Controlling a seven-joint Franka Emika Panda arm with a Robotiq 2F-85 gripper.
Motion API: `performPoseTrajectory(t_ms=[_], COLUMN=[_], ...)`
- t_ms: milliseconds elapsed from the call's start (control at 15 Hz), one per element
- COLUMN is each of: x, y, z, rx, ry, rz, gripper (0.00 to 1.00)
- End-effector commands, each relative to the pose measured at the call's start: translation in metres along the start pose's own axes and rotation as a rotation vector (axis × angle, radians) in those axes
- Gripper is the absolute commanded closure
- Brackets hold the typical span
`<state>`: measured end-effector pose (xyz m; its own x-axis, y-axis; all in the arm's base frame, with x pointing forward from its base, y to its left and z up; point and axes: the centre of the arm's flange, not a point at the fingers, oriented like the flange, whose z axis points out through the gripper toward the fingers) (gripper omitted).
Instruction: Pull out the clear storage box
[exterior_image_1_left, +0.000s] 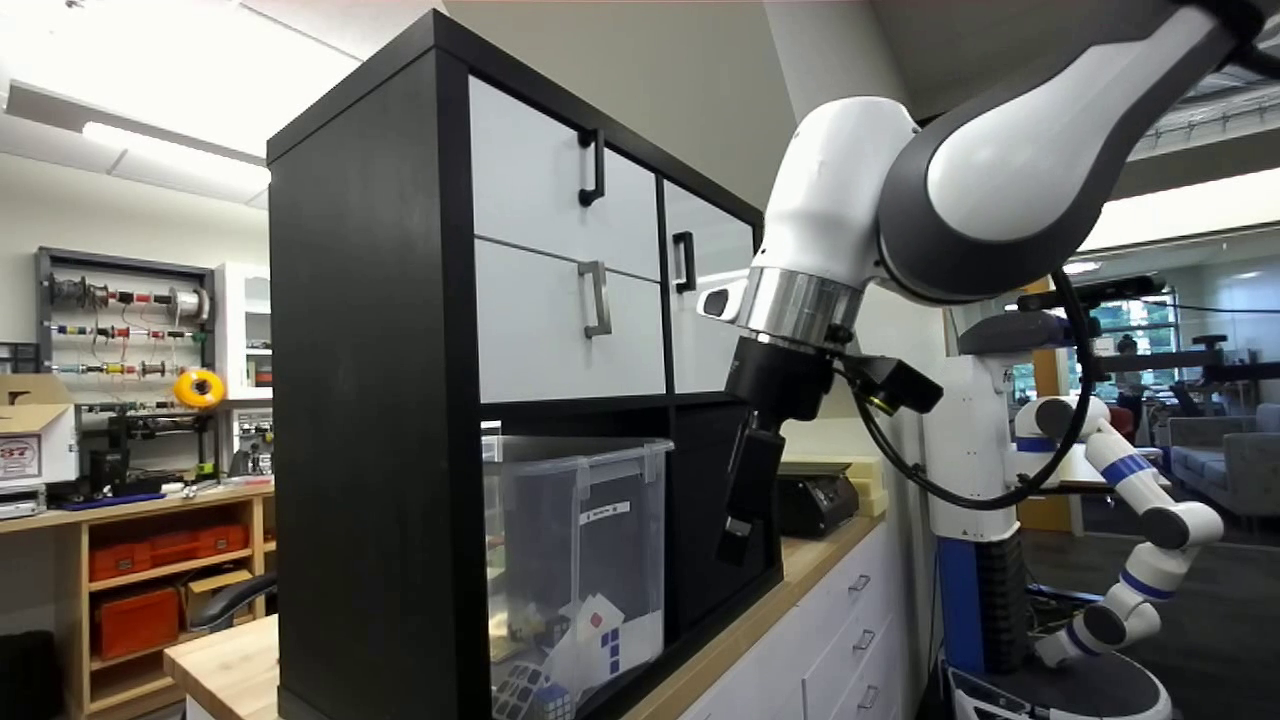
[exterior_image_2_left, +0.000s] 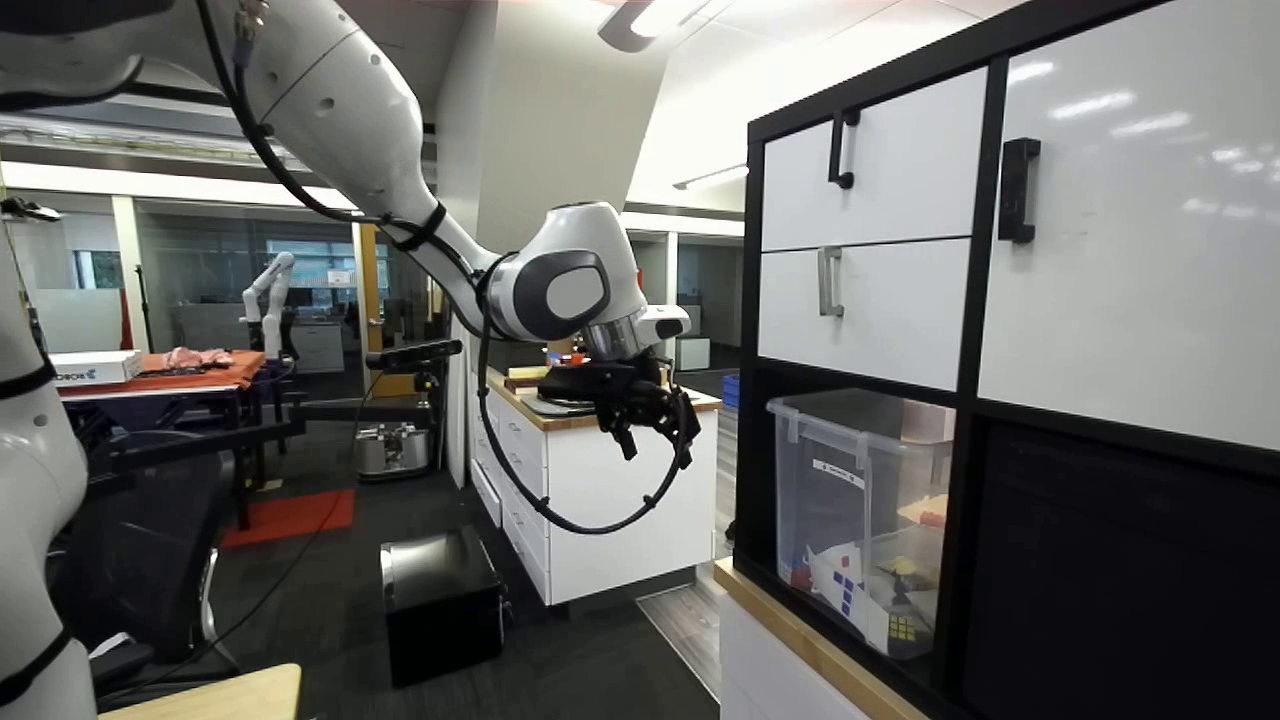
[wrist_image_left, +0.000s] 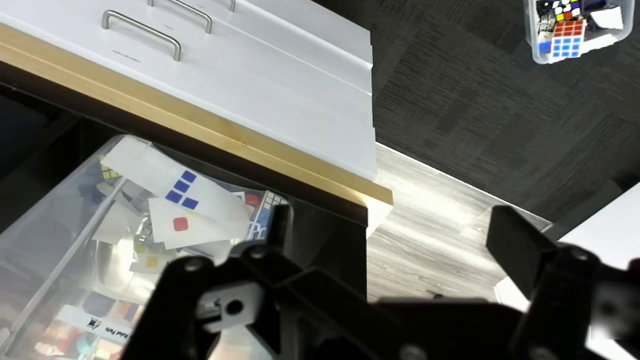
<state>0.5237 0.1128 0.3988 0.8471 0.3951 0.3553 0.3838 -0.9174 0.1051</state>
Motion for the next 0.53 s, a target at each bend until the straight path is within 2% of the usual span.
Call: performPoseTrajectory(t_ms=[0, 67, 133, 467], x=[0.019, 0.021, 0.009, 0.011], y=[0.016, 0.017, 0.009, 0.008], z=[0.011, 0.011, 0.008, 0.012], rx=[-0.030, -0.033, -0.014, -0.012], ry=[0.020, 0.015, 0.003, -0.001], rz=[-0.025, -0.019, -0.008, -0.010], gripper=[0.00, 0.00, 0.00, 0.00])
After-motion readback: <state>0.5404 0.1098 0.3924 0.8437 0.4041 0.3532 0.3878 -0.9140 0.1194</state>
